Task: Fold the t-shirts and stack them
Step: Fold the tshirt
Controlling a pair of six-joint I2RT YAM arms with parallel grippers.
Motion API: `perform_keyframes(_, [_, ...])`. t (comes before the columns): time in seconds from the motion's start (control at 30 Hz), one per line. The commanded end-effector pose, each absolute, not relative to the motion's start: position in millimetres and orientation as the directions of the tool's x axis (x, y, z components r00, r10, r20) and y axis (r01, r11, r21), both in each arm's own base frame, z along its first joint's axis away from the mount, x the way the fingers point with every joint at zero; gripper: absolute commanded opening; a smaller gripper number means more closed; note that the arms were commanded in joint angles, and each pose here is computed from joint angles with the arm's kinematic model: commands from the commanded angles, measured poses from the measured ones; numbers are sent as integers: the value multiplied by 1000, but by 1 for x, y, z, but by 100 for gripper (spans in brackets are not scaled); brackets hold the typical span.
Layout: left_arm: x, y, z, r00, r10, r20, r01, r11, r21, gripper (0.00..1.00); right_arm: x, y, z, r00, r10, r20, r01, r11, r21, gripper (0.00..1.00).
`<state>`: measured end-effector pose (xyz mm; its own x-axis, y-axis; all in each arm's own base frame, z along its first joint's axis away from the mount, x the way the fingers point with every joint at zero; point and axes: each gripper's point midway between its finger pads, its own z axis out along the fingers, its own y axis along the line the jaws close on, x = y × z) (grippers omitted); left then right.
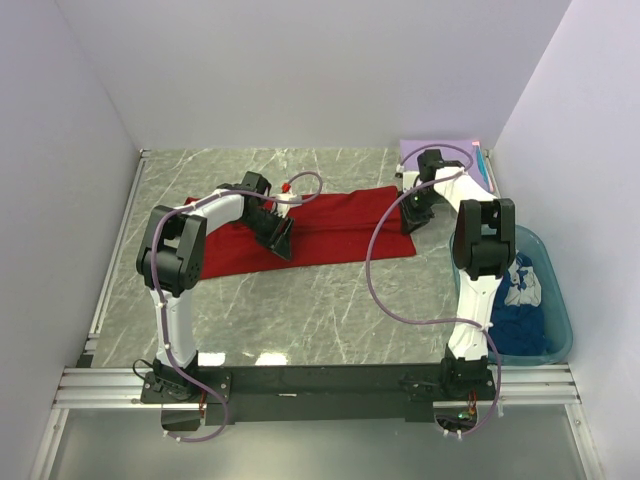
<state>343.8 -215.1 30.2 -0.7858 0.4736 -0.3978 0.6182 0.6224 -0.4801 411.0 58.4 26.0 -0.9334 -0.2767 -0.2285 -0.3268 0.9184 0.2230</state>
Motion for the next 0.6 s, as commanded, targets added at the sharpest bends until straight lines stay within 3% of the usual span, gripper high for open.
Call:
perform_keyframes(0.0, [347,-214,28,-775,492,-398,632,621,-464,48,457,65,56,-887,-211,-410,-313,929,199,27])
perform_keyframes(0.33, [348,-205,59,-786,429,-446,615,616,-492,48,485,46,94,-817,-189,-545,-263,963,61,45])
perform_keyframes(0.47, [354,-181,96,-803,316,-505,572,647,-505,49,481,53,112,-786,-256,-562,-335,941,41,46])
perform_keyframes(0.57, [357,-148,101,-842,224,-490,485,710,-510,48,469,71,109,-772,-343,-536,-430,902,42,43])
